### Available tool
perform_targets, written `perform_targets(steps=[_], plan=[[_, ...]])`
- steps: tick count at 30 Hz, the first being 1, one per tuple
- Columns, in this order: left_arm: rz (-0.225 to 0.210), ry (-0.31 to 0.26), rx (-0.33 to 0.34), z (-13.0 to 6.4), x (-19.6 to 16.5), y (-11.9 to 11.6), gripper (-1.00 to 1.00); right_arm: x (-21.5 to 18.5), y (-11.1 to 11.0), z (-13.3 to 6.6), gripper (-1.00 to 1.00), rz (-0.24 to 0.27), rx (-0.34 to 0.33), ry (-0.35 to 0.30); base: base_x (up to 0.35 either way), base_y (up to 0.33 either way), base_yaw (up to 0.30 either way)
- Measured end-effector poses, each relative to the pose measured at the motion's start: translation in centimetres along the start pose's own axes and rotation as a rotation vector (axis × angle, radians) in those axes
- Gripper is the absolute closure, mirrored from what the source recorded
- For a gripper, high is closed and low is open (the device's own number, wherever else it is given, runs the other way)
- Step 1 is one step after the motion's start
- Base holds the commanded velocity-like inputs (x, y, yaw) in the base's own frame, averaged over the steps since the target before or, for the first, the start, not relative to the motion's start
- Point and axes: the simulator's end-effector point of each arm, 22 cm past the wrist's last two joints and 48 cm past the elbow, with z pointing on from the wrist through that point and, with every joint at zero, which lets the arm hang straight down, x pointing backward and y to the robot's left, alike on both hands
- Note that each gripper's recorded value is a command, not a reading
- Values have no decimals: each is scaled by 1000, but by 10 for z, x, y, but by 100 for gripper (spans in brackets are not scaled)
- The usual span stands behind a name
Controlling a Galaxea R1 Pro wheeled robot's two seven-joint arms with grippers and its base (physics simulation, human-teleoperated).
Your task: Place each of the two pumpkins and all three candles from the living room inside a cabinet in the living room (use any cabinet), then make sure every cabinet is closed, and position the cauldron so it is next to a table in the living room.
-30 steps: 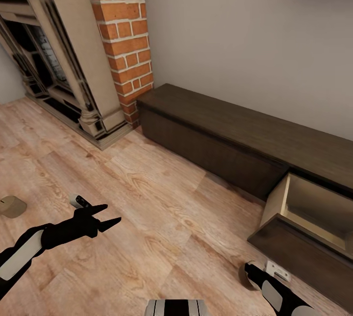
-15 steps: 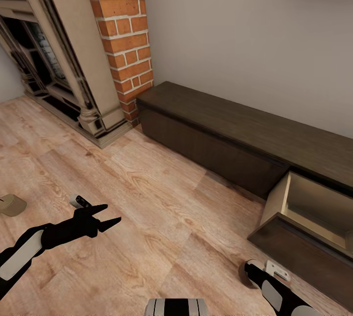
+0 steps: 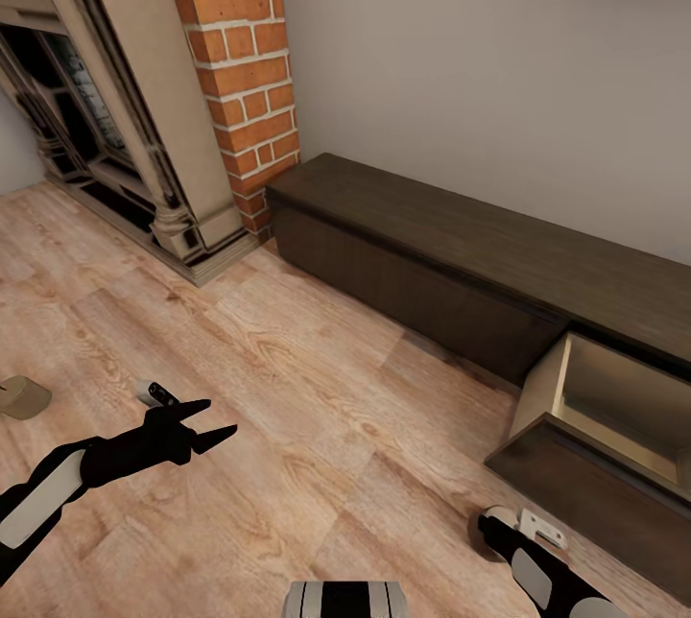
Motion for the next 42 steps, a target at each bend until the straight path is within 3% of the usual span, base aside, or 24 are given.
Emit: perform_targets(steps=[10, 11, 42], plan=[[0, 0, 0, 0, 0, 0, -100, 0, 0, 0, -100, 0, 0, 0, 0, 0, 0], [0, 0, 0, 0, 0, 0, -100, 0, 0, 0, 100, 0, 0, 0, 0, 0, 0], [2, 1, 0, 0, 1, -1, -100, -3, -1, -1, 100, 7, -2, -7, 0, 0, 0]])
